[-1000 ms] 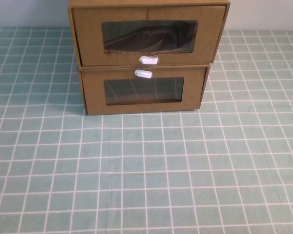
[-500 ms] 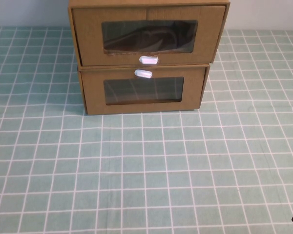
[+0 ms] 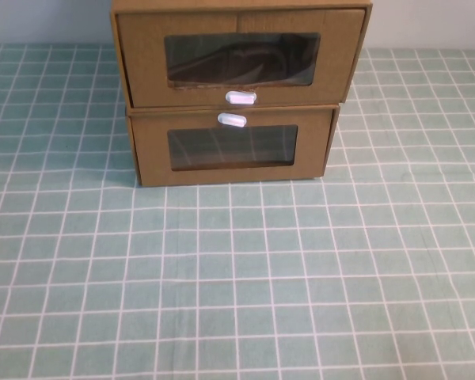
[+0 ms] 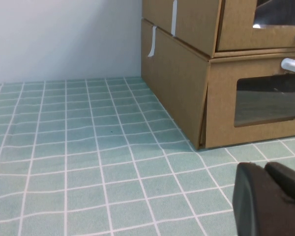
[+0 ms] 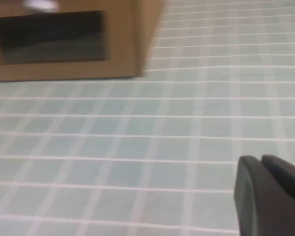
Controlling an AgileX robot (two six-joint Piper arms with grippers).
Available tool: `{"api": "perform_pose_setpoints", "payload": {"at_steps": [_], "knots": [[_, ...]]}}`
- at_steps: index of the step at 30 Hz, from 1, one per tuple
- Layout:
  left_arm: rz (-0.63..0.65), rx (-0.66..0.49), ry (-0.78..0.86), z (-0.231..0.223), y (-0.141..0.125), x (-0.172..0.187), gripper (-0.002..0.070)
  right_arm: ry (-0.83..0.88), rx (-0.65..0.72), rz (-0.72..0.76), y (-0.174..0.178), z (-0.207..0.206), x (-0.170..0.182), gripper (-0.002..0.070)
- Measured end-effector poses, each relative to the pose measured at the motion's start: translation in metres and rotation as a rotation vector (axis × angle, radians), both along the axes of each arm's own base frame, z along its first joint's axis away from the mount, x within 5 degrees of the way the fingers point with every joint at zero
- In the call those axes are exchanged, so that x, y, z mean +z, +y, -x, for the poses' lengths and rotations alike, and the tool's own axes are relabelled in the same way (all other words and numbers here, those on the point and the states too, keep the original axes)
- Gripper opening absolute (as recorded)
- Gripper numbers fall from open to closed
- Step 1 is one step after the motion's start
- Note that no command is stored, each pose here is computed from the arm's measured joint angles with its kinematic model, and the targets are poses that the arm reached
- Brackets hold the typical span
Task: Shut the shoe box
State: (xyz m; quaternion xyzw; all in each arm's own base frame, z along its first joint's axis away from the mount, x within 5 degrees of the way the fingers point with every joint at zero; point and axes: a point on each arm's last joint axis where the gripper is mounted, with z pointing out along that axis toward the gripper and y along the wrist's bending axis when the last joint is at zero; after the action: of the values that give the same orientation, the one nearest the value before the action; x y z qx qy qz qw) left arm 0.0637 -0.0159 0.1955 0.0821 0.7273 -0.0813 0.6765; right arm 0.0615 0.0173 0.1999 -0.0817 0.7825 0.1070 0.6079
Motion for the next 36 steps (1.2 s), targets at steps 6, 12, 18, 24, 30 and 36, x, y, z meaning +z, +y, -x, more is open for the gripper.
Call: {"api": "perform_pose_setpoints", "payload": {"at_steps": [6,12,18,24,30,36], "knots": [[0.0,0.0,0.0,0.0,0.0,0.0,-0.0005,-0.077,-0.229,0.016,-0.015,0.004,-0.016,-0.0011],[0.0,0.0,-0.001,0.0,0.0,0.0,-0.0005,-0.025,-0.243,0.073,-0.017,0.007,-0.022,-0.0011],[0.0,0.001,-0.003,0.0,0.0,0.0,-0.0005,0.022,-0.243,0.081,-0.017,0.008,-0.026,-0.0011],[0.0,0.001,-0.003,0.0,0.0,0.0,-0.0005,0.023,-0.242,0.081,-0.017,0.008,-0.026,-0.0011],[0.0,0.001,-0.003,0.0,0.0,0.0,-0.0005,0.023,-0.242,0.08,-0.017,0.008,-0.026,-0.0011],[0.0,0.001,-0.003,0.0,0.0,0.0,-0.0005,0.024,-0.242,0.079,-0.017,0.008,-0.026,-0.0012]]}}
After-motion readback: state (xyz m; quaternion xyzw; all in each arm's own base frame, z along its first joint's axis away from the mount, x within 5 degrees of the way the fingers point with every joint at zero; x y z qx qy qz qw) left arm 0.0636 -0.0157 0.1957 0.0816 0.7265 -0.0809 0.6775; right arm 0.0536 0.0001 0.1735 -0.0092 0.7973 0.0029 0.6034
